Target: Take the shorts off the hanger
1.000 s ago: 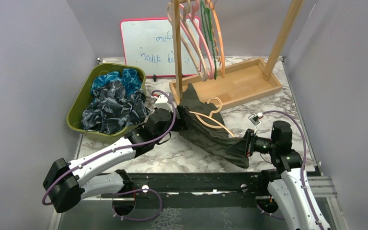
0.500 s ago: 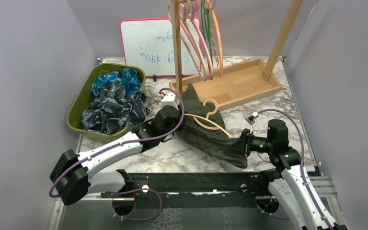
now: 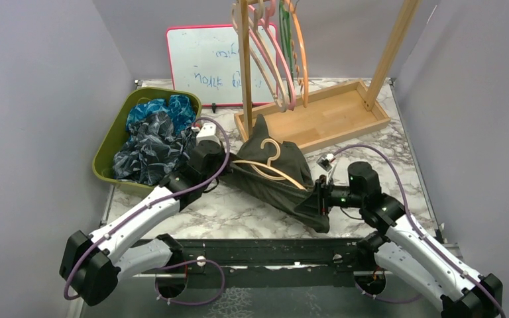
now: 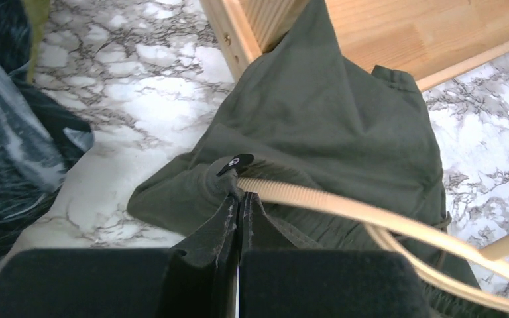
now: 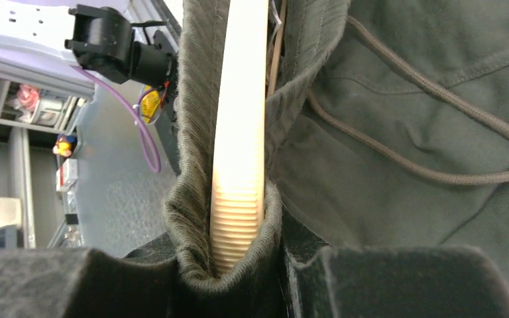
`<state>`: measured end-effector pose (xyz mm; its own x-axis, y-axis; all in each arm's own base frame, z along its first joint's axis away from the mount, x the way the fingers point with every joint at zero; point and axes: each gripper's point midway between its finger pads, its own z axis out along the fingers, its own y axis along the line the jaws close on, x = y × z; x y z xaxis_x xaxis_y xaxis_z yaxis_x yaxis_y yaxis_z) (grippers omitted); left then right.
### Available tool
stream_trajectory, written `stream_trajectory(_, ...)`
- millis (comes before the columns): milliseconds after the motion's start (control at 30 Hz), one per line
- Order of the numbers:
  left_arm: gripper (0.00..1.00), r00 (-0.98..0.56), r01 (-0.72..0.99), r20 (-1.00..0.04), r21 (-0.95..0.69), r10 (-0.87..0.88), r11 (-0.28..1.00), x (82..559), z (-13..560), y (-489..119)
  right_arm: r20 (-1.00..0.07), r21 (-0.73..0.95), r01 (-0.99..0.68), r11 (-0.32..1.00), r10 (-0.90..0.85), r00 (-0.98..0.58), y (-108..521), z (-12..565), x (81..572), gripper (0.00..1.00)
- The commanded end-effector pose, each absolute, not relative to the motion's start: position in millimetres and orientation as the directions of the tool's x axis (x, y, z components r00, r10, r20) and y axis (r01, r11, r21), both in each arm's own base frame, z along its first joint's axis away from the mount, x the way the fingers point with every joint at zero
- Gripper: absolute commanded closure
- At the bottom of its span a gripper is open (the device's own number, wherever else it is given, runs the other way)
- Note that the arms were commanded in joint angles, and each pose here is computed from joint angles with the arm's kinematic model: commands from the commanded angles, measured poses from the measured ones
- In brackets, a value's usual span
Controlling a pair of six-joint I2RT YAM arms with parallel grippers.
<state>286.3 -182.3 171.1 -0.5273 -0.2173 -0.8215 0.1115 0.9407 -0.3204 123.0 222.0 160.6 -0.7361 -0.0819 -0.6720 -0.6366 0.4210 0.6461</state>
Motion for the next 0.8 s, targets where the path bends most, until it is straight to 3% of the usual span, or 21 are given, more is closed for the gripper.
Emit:
stream_trajectory(0,1.00,-0.491,-0.018,-0.841,-0.250,-0.227,0.968,288,164,-128,-0.735,0.587,-0.655,0.477,-0.027,-0.678,219,169,136,0.99)
stream_trajectory(67,1.00,-0.497,-0.038,-0.836,-0.248,-0.233,0.968,285,155,-117,-0.766,0.577,-0.675,0.459,0.016,-0.643,218,181,136,0.99)
stream_trajectory(167,1.00,-0.515,-0.072,-0.815,-0.266,-0.264,0.961,282,142,-105,-0.804,0.571,-0.766,0.294,0.014,-0.594,225,206,109,0.99)
stream_trajectory(333,1.00,-0.496,-0.109,-0.815,-0.283,-0.299,0.953,287,141,-90,-0.780,0.618,-0.775,0.132,-0.022,-0.625,224,214,71,0.99)
stream_trajectory(600,1.00,-0.523,-0.062,-0.803,-0.297,-0.285,0.953,294,147,-94,-0.775,0.613,-0.744,0.265,0.015,-0.632,210,199,75,0.99)
stream_trajectory(767,1.00,-0.567,0.213,-0.774,-0.469,-0.282,0.857,282,151,-151,-0.682,0.666,-0.630,0.399,-0.017,-0.731,211,161,97,0.72)
